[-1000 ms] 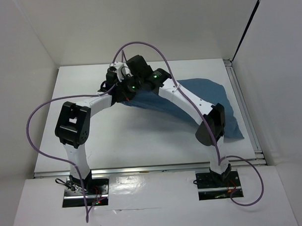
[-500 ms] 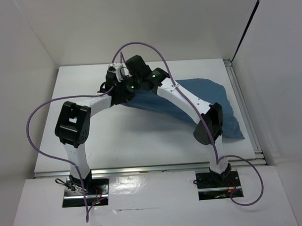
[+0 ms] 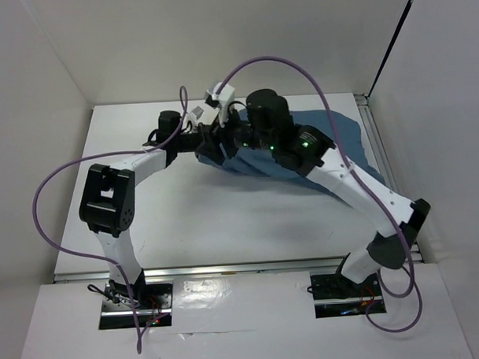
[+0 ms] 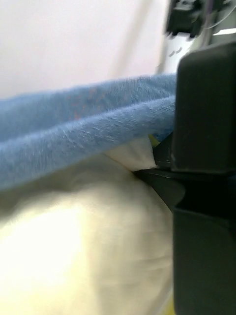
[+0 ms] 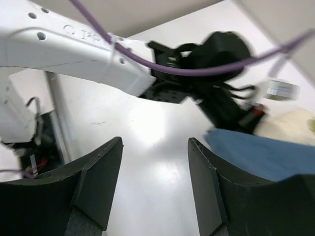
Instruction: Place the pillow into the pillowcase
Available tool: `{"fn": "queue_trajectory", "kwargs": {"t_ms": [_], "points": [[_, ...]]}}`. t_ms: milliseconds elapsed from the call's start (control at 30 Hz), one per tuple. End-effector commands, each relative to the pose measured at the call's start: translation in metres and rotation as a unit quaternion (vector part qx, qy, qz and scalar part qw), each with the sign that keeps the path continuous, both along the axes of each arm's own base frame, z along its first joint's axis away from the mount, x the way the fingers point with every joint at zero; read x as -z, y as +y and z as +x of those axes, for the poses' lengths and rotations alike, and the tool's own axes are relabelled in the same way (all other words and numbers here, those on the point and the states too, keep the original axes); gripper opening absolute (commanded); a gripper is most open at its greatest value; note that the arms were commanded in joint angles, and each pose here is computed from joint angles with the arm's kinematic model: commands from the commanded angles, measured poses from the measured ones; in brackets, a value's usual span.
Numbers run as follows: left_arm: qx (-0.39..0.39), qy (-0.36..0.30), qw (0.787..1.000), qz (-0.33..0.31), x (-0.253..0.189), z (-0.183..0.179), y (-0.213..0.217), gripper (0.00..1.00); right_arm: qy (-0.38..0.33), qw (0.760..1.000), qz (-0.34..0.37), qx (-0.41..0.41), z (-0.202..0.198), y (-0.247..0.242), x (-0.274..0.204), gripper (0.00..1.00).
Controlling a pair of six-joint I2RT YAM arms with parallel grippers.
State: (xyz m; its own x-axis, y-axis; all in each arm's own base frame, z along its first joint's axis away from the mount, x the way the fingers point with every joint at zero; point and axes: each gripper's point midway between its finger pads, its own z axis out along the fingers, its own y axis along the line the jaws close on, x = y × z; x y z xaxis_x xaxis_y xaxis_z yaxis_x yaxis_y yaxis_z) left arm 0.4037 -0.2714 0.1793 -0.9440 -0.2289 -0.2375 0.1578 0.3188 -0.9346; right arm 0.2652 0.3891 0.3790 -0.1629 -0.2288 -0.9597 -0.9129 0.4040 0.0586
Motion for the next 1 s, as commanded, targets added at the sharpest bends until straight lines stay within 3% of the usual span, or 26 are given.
{"fn": "queue_trajectory", "kwargs": {"t_ms": [0,100,233,267,300,333,467,533,633,700,800,967], "points": [[-0.056,-0.023,0.997,0.047,0.006,0.021,0.031,0.0,-0.085,0.992,0.01,0.093,0.023,-0.029,-0.027,0.63],[-0.066,-0.035,0.995,0.068,0.006,0.026,0.044,0.0,-0.111,0.976,-0.007,0.188,0.055,-0.057,-0.021,0.63],[-0.049,-0.066,0.992,0.101,0.006,0.018,0.049,0.02,-0.057,0.961,-0.026,0.271,0.106,-0.097,0.007,0.59],[-0.037,-0.081,0.99,0.105,0.0,0.015,0.044,0.07,-0.036,0.959,-0.034,0.278,0.115,-0.102,0.017,0.58],[-0.007,-0.109,0.988,0.109,-0.003,0.009,0.04,0.19,-0.014,0.962,-0.033,0.269,0.119,-0.103,0.024,0.58],[0.013,-0.119,0.986,0.116,-0.003,0.002,0.032,0.25,0.012,0.958,-0.029,0.285,0.131,-0.115,0.029,0.58],[0.058,-0.177,0.968,0.169,-0.019,-0.017,0.019,0.42,0.08,0.958,-0.032,0.275,0.153,-0.121,0.051,0.56],[0.052,-0.174,0.956,0.228,-0.012,-0.02,0.024,0.51,0.095,0.96,-0.028,0.263,0.153,-0.117,0.054,0.55],[0.022,-0.234,0.913,0.332,-0.024,-0.014,0.031,0.54,0.112,0.96,-0.027,0.254,0.155,-0.116,0.061,0.54],[0.008,-0.269,0.89,0.369,-0.034,-0.014,0.033,0.54,0.114,0.961,-0.026,0.25,0.154,-0.115,0.061,0.49],[-0.031,-0.342,0.833,0.433,-0.059,-0.01,0.039,0.54,0.121,0.964,-0.026,0.237,0.152,-0.11,0.064,0.42],[-0.079,-0.411,0.7,0.578,-0.062,-0.002,0.057,0.54,0.131,0.966,-0.022,0.219,0.15,-0.107,0.066,0.31]]}}
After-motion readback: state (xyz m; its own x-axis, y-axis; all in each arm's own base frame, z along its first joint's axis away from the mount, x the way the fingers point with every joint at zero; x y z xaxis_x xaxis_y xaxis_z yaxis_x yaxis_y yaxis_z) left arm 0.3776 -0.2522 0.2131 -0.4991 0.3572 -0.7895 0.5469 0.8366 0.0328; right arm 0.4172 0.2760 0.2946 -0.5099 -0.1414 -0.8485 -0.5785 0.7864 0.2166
